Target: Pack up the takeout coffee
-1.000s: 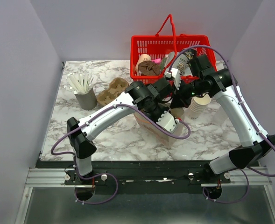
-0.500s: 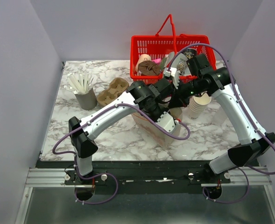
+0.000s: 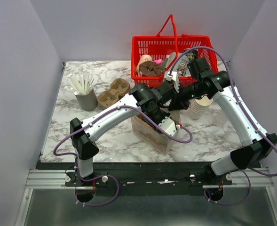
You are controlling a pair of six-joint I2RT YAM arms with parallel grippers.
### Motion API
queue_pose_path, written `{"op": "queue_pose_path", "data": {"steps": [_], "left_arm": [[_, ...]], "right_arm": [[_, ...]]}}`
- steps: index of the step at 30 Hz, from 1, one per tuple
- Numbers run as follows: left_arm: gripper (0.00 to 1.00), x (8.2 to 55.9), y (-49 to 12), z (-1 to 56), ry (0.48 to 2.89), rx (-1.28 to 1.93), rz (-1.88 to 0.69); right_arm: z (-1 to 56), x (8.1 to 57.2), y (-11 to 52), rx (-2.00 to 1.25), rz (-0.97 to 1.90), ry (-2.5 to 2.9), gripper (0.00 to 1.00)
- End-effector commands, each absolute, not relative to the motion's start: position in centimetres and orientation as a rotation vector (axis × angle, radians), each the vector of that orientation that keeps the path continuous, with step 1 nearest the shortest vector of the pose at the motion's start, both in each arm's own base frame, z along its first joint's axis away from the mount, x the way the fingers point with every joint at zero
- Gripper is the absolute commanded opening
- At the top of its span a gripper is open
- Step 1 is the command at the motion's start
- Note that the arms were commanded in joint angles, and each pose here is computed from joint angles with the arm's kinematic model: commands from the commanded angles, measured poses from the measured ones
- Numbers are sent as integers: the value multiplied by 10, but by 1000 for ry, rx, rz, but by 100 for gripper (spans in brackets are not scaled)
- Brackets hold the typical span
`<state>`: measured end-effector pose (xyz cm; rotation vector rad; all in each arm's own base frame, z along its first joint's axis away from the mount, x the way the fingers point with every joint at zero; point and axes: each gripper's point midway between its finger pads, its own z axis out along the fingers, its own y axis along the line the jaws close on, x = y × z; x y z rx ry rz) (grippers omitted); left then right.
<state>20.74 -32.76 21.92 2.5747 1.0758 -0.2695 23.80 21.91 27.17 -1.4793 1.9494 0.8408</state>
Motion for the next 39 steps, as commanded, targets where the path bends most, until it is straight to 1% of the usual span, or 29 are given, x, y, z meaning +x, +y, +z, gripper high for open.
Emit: {"op": "queue_pose_path", "data": {"steps": [1, 7, 9, 12, 19, 22, 23, 25, 28, 32, 35, 39], "left_arm": [[2, 210, -307, 213, 1228, 2582, -356], [3, 216, -304, 199, 1321, 2593, -335], [3, 218, -301, 194, 1331, 2611, -316], [3, 219, -300, 193, 1301, 2631, -303], [3, 222, -302, 189, 1218, 2695, -237], [1, 221, -298, 189, 1181, 2729, -193], [0, 220, -297, 192, 1132, 2747, -180], [0, 218, -295, 196, 1099, 2752, -164], [0, 213, -290, 194, 1147, 2746, -175], [0, 205, -287, 189, 1191, 2737, -244], [0, 201, -289, 187, 1176, 2743, -279], [0, 210, -291, 182, 1171, 2763, -239]], "right_arm": [[271, 190, 207, -1736, 861, 1804, 1], [271, 188, 209, -1718, 879, 1815, 1], [272, 199, 212, -1646, 855, 1882, 1], [277, 210, 215, -1584, 830, 1927, 1], [282, 217, 219, -1529, 833, 1965, 1], [281, 220, 219, -1520, 830, 1993, 1], [280, 220, 217, -1522, 821, 1999, 0], [273, 228, 211, -1500, 741, 2032, 0], [273, 250, 205, -1430, 597, 2039, 1], [283, 266, 207, -1368, 548, 2023, 1], [284, 265, 211, -1389, 579, 2020, 1], [285, 252, 219, -1447, 687, 2004, 1]]}}
